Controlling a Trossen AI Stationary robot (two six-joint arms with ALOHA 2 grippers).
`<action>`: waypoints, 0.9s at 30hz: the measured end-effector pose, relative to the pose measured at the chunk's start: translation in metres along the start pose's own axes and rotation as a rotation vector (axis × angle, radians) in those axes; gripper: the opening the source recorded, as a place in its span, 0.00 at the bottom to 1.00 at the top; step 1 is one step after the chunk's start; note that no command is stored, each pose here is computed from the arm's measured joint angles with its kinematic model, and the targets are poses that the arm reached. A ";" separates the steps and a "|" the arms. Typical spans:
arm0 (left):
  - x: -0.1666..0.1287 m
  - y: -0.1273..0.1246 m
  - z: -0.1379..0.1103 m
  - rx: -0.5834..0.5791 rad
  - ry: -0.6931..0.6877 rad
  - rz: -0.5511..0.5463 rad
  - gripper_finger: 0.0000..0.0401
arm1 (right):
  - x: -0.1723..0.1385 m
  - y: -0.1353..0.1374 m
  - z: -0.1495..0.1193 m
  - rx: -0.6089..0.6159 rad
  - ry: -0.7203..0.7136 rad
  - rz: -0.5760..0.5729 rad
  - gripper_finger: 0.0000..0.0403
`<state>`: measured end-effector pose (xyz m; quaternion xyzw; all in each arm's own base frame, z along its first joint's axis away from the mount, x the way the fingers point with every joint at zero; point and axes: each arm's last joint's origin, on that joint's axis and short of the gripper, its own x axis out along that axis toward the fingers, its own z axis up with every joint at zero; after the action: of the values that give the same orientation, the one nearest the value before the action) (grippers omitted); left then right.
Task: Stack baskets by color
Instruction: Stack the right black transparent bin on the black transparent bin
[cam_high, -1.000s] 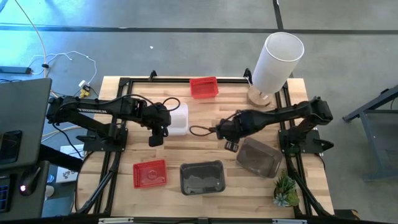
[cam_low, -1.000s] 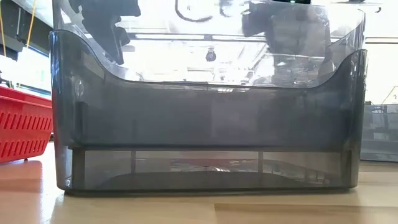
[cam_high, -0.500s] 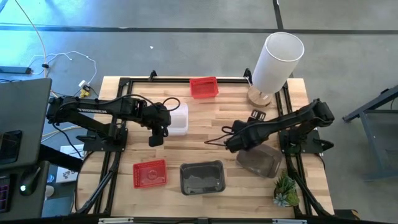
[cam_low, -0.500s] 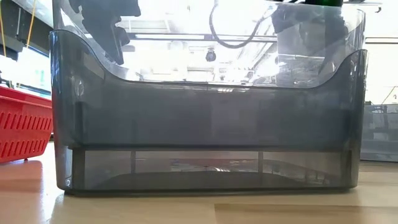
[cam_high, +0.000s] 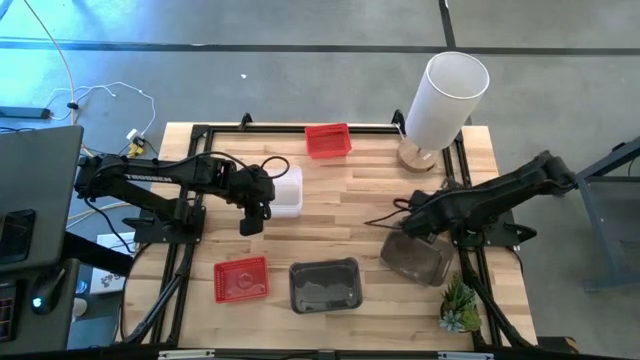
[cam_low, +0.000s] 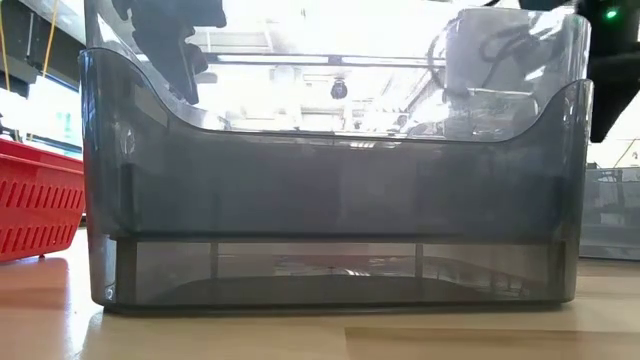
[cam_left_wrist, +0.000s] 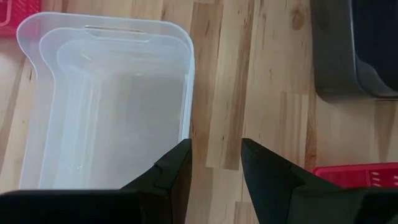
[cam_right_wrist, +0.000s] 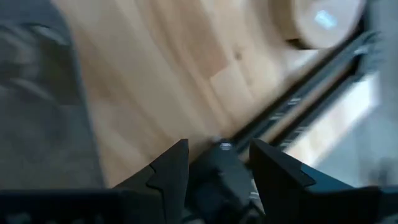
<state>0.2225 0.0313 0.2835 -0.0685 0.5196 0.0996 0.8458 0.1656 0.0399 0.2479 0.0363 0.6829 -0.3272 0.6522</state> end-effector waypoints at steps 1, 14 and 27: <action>0.000 0.000 0.000 0.000 0.000 0.000 0.31 | 0.000 -0.004 -0.004 0.022 -0.011 0.040 0.39; 0.000 0.000 0.000 0.000 0.000 0.000 0.31 | -0.001 -0.023 -0.023 0.178 -0.202 0.419 0.39; 0.000 0.000 0.000 -0.001 -0.003 0.000 0.31 | 0.040 0.009 -0.017 0.113 -0.091 0.413 0.39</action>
<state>0.2228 0.0313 0.2837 -0.0687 0.5182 0.0996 0.8467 0.1490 0.0407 0.2063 0.1972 0.6115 -0.2259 0.7323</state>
